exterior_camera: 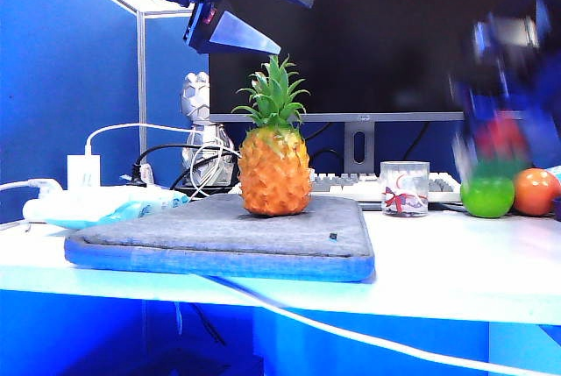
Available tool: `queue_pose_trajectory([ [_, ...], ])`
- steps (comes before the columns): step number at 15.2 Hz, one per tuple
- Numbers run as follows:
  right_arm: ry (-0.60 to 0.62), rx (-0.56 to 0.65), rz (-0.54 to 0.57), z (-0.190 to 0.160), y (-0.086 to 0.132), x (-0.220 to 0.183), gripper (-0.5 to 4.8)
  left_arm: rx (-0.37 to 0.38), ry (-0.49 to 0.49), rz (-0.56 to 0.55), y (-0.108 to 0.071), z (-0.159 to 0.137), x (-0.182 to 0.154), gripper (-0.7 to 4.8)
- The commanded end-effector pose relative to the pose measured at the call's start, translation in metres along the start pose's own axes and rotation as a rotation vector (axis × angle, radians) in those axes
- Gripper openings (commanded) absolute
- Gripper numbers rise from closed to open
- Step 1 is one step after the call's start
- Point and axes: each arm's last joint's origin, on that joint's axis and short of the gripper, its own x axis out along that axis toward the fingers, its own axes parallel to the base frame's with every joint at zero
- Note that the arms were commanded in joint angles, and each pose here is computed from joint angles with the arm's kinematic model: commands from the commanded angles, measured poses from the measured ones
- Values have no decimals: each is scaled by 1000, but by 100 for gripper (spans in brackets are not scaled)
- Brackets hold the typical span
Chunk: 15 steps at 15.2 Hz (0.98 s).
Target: Rotate the Rubik's Cube so that its red face is facing towards you.
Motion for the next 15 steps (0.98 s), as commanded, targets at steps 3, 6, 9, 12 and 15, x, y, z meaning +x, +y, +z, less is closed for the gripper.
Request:
queue_pose_trajectory([
  [3,-117,39,22,-13,-2,9,71,17,-17,-4,-1,3,-1,420],
  [6,-96,39,15,-22,-3,23,71,16,-17,-8,-3,3,0,420],
  [9,-100,36,21,-35,-3,42,71,28,-19,-17,-7,4,3,420],
  [12,-105,7,13,-38,-3,47,72,16,-19,-20,-8,4,4,420],
  [15,-20,5,9,-53,-5,56,72,17,-21,-13,-7,4,4,420],
])
